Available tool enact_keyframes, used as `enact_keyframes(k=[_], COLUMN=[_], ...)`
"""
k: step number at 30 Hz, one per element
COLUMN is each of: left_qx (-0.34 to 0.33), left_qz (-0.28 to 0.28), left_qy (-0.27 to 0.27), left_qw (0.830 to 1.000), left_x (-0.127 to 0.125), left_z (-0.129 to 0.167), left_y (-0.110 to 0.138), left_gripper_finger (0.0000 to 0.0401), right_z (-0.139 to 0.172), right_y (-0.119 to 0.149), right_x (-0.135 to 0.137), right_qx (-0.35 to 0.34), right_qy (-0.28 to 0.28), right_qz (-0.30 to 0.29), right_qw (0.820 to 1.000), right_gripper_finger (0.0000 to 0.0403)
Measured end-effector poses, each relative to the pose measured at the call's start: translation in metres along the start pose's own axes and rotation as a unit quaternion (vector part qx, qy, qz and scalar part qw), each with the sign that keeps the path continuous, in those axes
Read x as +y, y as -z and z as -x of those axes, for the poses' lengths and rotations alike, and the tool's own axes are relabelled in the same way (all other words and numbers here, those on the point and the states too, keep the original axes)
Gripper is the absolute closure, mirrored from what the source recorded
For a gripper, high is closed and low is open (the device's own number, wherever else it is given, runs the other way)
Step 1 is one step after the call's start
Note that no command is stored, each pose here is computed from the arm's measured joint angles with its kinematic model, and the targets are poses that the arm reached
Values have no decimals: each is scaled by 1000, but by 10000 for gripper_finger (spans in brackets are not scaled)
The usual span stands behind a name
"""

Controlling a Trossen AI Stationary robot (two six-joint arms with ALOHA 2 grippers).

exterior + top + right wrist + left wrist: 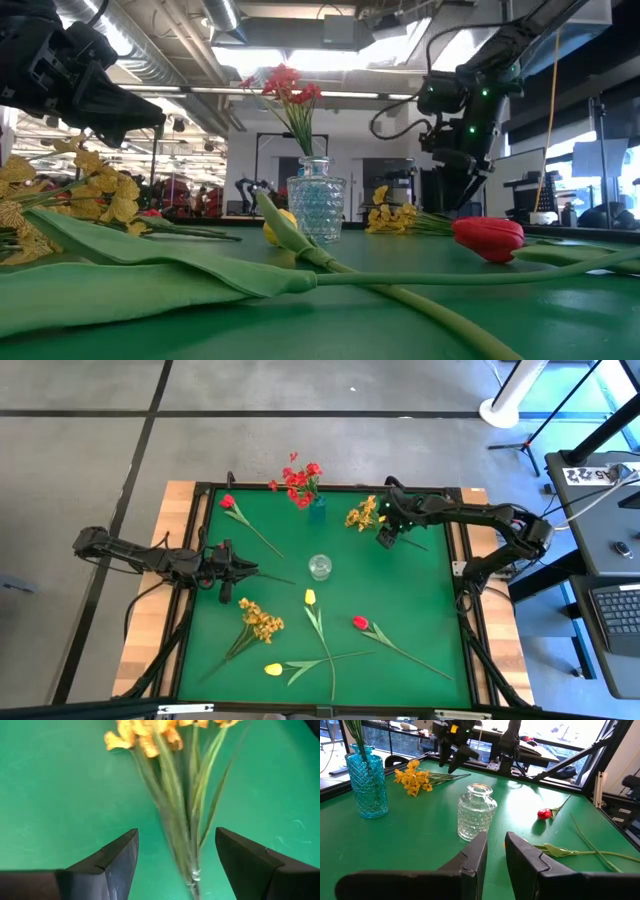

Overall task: Sort flowers into vase by color
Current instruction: Put the top yellow flowers into the transparent vase

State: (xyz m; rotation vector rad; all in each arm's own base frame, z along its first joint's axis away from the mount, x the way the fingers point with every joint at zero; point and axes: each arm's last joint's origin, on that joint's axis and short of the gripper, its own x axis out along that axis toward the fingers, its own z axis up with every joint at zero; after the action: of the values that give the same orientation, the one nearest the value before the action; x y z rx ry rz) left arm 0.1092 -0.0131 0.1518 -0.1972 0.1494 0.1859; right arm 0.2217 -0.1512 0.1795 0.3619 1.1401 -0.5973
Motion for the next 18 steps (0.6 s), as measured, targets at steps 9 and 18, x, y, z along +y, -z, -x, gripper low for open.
enact_keyframes(k=[9,18], left_qx=[0,0], left_qz=[0,0], left_qy=[0,0], left_qw=[1000,1000], left_x=[0,0], left_z=[0,0], left_y=[0,0], left_gripper_finger=[335,335], right_z=[-23,-34], right_y=[28,47], right_x=[-30,-32], right_qx=[13,16], right_qy=[-8,-12], right_qz=[-35,-42], right_qw=[999,999], right_gripper_finger=[141,204])
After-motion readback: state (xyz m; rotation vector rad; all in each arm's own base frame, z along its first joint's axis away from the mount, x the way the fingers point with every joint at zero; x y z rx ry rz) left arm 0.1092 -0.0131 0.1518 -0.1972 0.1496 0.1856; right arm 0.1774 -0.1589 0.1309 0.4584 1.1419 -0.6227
